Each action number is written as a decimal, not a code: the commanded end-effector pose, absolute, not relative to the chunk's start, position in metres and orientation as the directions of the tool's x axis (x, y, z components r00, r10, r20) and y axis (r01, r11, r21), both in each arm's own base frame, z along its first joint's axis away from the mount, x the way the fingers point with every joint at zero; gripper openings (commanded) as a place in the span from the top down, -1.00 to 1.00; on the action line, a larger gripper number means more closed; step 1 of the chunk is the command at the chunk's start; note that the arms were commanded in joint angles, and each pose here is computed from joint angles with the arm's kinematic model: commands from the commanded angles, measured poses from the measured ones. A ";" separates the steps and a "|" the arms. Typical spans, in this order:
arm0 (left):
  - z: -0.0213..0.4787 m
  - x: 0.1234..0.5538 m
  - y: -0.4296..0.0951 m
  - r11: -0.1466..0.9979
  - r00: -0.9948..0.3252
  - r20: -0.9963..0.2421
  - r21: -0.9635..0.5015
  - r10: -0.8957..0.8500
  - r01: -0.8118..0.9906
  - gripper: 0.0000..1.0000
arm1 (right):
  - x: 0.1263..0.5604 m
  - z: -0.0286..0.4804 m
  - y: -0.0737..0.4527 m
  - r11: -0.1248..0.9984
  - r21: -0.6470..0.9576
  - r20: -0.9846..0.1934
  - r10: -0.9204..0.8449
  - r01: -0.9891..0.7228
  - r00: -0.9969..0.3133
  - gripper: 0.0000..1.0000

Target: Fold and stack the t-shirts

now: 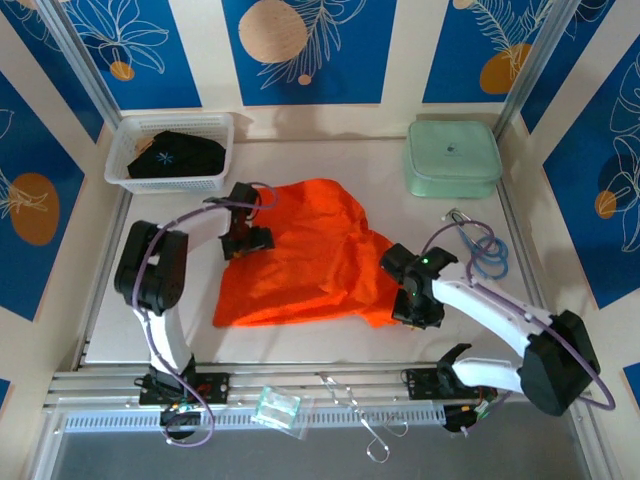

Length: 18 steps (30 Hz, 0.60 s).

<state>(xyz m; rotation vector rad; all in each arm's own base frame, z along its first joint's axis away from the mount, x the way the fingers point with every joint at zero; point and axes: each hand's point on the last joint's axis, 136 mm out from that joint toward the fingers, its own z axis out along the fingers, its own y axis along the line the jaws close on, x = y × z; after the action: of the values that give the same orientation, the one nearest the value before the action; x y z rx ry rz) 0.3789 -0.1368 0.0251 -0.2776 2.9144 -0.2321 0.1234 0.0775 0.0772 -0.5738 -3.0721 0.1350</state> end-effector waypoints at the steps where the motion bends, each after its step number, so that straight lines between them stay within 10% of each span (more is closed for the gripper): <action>1: 0.010 0.412 -0.133 0.967 -0.958 -0.187 -0.169 -0.219 -0.188 -0.67 | 0.114 0.084 0.059 0.880 -0.108 -0.025 0.462 0.462 -0.887 1.00; 12: 0.021 0.442 -0.133 0.966 -0.955 -0.196 -0.175 -0.224 -0.191 -0.74 | 0.123 0.072 0.063 0.864 -0.042 0.018 0.503 0.502 -0.864 0.95; 18: 0.068 0.422 -0.156 0.955 -0.963 -0.203 -0.273 -0.178 -0.119 -0.98 | 0.140 0.083 0.096 0.909 0.095 0.056 0.402 0.406 -0.914 0.07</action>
<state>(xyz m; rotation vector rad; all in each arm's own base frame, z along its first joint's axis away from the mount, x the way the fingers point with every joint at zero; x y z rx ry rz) 0.4453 -0.1466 0.0396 -0.2728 2.8521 -0.3089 0.1321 0.0771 0.0713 -0.7315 -3.0206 -0.0141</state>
